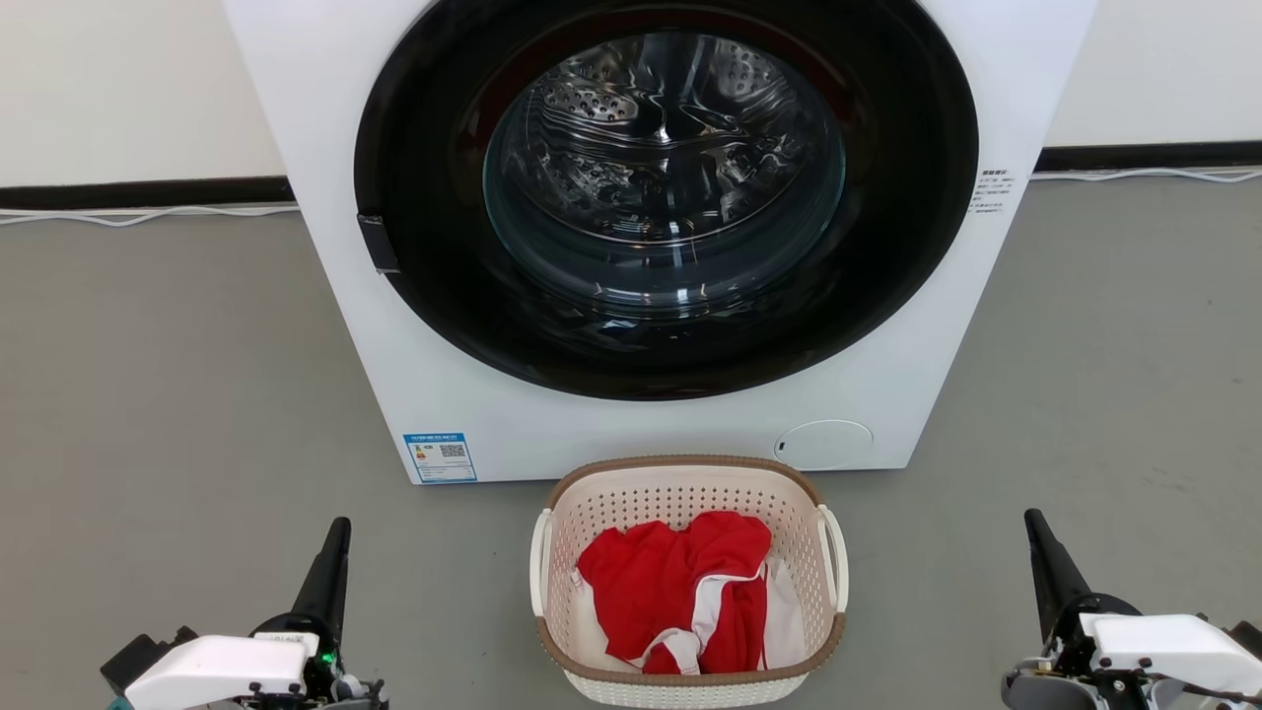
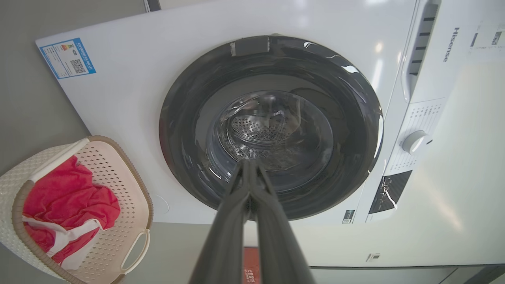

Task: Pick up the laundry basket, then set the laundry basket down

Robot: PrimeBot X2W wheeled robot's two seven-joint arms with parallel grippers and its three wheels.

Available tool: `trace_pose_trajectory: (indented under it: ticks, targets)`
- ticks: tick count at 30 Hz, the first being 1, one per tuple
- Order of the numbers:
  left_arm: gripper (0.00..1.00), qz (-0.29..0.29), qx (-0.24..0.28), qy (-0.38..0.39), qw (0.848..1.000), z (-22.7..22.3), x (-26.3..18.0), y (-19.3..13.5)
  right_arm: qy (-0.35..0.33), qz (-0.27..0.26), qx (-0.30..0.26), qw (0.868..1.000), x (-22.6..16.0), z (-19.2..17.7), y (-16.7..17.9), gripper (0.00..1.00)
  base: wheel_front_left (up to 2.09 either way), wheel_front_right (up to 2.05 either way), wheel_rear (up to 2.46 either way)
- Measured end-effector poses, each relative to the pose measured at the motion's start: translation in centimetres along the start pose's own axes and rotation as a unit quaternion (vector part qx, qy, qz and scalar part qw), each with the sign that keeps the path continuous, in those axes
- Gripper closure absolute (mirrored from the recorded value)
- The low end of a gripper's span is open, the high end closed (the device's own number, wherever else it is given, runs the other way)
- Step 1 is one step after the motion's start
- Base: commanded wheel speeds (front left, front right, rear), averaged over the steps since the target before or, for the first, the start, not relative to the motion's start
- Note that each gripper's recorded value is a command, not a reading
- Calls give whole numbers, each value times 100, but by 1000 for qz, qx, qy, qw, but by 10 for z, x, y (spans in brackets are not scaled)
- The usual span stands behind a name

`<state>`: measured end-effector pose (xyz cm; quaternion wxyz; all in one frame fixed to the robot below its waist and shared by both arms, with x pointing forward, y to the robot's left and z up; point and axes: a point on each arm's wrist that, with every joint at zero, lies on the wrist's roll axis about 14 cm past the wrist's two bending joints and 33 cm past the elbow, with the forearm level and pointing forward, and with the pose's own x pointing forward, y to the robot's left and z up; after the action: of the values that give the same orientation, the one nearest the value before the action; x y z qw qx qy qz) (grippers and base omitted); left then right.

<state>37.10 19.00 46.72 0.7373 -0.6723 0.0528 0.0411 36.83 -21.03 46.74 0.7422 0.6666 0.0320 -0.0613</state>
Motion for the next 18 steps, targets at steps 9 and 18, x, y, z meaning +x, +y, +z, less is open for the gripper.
trace_pose_trajectory:
  ticks: [9,18]
  targets:
    - [100,-14,-45,5,999,0,1,-7,7,14,55,998,2,-2,7,100,0,0,0]
    - [100,-16,-49,4,999,0,1,-8,7,24,58,998,5,-2,14,100,0,0,0]
